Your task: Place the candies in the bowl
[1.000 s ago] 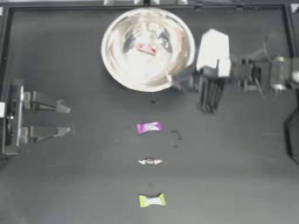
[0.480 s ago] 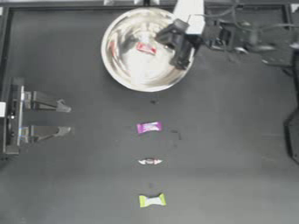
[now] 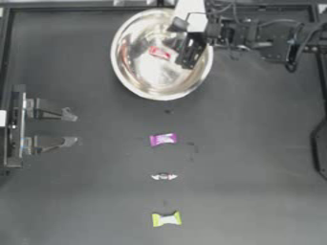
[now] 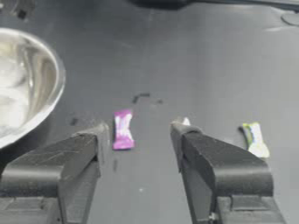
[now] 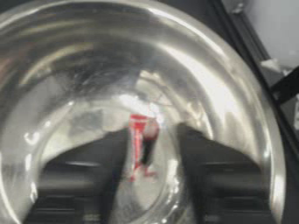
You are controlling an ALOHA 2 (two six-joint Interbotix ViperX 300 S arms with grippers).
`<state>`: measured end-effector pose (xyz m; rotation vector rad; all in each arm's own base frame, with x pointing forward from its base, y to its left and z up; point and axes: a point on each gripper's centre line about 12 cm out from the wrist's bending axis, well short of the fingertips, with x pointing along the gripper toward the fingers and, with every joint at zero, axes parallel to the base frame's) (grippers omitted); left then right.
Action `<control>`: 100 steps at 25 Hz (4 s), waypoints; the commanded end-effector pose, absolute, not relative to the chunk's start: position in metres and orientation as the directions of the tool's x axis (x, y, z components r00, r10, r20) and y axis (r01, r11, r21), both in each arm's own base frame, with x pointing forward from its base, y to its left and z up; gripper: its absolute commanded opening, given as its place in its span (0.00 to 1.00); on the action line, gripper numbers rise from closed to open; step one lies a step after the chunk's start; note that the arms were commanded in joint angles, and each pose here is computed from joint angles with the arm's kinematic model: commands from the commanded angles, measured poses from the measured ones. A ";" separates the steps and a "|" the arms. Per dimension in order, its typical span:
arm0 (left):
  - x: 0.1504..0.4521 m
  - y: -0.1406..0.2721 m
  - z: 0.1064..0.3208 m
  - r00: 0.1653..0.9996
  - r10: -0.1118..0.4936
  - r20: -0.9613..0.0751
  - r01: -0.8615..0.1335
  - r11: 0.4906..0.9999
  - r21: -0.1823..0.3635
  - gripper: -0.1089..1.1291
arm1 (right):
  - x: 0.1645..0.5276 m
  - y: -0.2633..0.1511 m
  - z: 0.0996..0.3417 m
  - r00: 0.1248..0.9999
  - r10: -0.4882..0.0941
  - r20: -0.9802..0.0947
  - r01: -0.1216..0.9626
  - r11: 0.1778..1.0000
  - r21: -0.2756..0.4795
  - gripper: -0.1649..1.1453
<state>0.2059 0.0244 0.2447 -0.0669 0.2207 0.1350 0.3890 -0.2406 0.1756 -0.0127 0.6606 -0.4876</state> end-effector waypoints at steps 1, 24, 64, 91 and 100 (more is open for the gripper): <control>0.210 0.025 0.249 0.968 0.130 -0.214 -0.144 0.988 -0.052 0.77 | 0.394 -0.245 0.195 0.709 -0.454 -0.540 0.443 0.882 -0.159 0.93; 0.208 0.027 0.251 0.967 0.138 -0.216 -0.152 0.987 -0.053 0.77 | 0.298 -0.070 0.302 0.955 -0.205 -0.212 0.200 0.979 -0.044 0.87; 0.375 0.066 0.240 0.689 0.075 -0.721 -0.063 0.997 0.045 0.88 | 0.212 -0.018 0.265 0.994 -0.061 -0.093 0.067 0.996 0.059 0.87; 0.442 0.082 0.159 0.534 0.062 -0.843 -0.028 0.998 0.055 0.89 | 0.216 -0.012 0.264 0.997 -0.027 -0.070 0.030 0.998 0.053 0.87; 0.446 0.082 0.147 0.512 0.059 -0.857 -0.023 0.998 0.055 0.88 | 0.216 -0.012 0.264 0.997 -0.027 -0.069 0.032 0.998 0.059 0.87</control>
